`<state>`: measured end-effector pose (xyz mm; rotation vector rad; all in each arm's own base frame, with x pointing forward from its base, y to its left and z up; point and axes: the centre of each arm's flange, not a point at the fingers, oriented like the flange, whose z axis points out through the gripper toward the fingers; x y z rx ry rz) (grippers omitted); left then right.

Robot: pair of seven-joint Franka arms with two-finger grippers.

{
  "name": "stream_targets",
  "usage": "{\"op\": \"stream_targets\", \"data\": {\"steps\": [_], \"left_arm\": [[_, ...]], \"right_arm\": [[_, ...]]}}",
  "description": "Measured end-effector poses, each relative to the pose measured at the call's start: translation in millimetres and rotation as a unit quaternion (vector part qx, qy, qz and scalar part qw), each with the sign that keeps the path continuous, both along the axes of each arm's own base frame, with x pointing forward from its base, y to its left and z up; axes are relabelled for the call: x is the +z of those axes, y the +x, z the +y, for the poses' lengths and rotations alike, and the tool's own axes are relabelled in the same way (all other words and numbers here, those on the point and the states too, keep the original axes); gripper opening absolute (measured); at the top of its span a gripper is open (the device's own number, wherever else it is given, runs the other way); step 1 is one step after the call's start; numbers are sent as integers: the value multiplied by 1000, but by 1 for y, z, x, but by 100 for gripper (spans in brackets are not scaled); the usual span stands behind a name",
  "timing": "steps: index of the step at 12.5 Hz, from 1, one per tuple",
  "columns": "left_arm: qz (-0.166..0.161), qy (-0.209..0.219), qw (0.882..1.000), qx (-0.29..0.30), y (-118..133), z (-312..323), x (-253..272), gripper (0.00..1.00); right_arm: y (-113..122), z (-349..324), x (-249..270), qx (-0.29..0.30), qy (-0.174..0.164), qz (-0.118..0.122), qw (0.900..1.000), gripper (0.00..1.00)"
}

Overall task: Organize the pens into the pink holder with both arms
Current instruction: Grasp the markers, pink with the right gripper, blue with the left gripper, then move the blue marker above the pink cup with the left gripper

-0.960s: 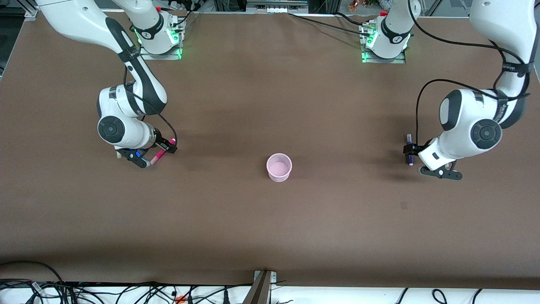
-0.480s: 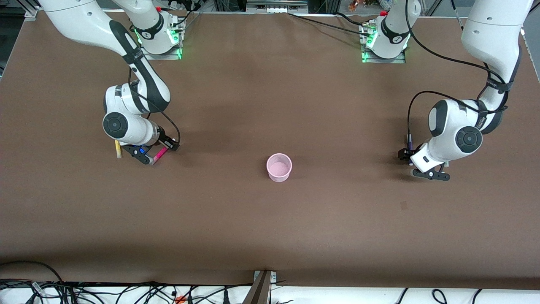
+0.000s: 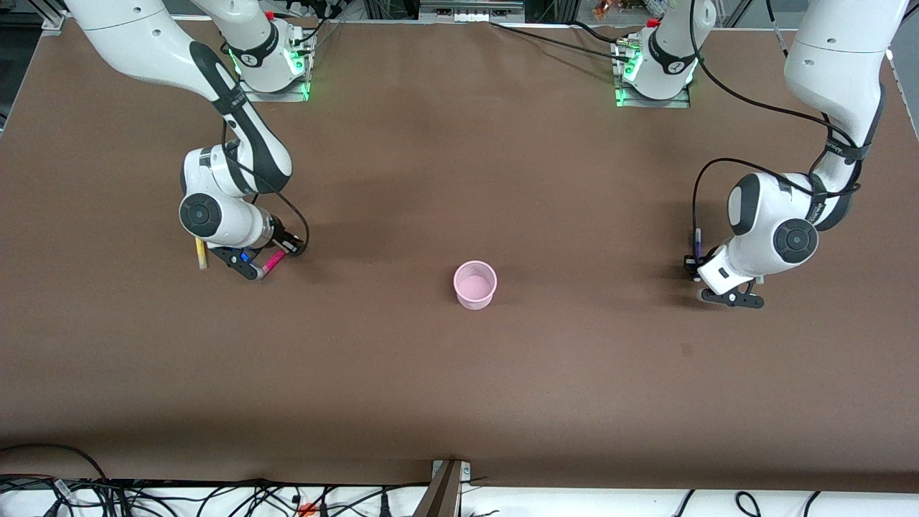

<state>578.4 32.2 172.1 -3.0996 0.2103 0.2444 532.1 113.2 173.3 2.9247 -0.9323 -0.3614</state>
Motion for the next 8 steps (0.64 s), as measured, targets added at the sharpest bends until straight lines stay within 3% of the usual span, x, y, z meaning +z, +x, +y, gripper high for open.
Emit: {"op": "stream_targets", "data": {"steps": [3,5,8], "left_arm": [[-3,1,1000,7,3,1,2,19],[-16,4,1000,19,16,0,20,19],[15,3,1000,14,43,-16,92,19]], "right_arm": [[1,0,1,7,2,-1,1000,41],[1,0,1,8,3,-2,1000,22],[1,0,1,17,5,-2,1000,18]]}}
